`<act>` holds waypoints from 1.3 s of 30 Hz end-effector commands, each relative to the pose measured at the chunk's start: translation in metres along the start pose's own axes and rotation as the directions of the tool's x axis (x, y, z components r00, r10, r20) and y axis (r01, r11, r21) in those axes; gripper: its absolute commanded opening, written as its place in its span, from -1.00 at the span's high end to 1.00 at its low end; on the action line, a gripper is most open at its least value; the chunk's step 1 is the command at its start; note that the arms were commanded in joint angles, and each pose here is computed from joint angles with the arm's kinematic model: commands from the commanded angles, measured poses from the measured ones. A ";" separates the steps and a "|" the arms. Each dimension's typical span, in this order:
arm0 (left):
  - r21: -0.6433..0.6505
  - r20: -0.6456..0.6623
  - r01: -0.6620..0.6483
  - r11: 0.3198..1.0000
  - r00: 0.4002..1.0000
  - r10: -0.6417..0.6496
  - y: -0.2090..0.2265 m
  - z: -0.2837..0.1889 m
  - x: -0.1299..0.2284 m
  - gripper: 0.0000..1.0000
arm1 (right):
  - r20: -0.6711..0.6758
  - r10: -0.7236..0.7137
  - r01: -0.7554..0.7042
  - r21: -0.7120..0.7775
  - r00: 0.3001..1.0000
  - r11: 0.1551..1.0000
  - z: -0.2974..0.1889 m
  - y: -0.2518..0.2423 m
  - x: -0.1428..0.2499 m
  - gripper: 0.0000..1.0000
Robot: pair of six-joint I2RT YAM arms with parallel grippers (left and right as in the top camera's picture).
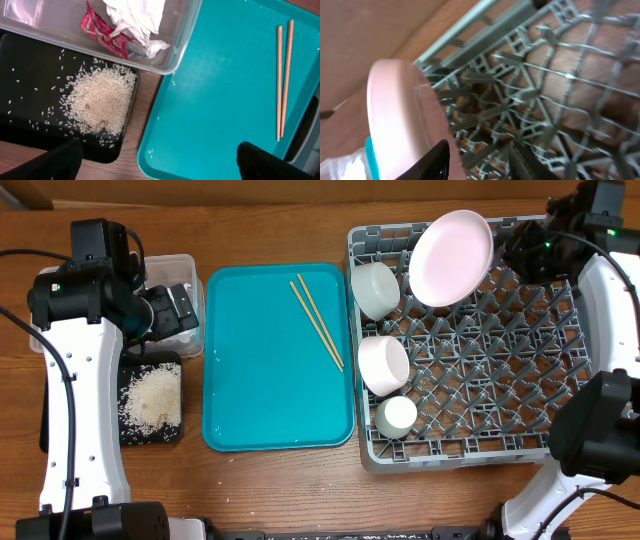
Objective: Sort waste into correct bins and load items into the dishwasher
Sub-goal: 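Lower the plate upright into the rack and open the right gripper, then move the right gripper to the chopsticks on the teal tray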
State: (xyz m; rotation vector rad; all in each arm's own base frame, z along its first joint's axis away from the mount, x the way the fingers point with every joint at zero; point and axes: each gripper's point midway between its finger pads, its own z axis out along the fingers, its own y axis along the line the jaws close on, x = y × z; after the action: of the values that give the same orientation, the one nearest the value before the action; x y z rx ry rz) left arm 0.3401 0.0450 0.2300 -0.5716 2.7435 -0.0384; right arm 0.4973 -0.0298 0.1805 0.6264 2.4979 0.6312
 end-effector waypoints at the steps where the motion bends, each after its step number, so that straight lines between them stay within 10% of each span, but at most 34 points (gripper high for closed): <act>1: -0.007 0.016 -0.006 1.000 1.000 0.006 0.002 -0.003 -0.004 -1.00 | -0.019 -0.084 0.082 -0.090 0.996 0.993 0.003 0.026 0.008 0.21; 12: -0.007 0.016 -0.006 1.000 1.000 0.006 0.002 -0.003 -0.004 -1.00 | -0.032 -0.118 0.114 -0.111 0.992 0.987 0.006 0.041 0.016 0.32; 24: -0.007 0.016 -0.006 1.000 1.000 0.006 0.002 -0.003 -0.004 -1.00 | 0.069 -0.351 0.357 -0.142 0.934 0.923 -0.086 0.108 0.015 -0.34; 39: -0.007 0.016 -0.006 1.000 1.000 0.006 0.002 -0.003 -0.004 -1.00 | -0.109 -0.722 0.724 -0.026 0.683 0.689 -0.010 0.212 0.168 -0.33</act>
State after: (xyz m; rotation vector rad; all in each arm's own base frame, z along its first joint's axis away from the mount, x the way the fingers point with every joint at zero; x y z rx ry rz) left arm 0.3401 0.0450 0.2300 -0.5716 2.7435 -0.0384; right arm 0.4215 0.2198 0.2750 -0.4013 2.5149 0.5453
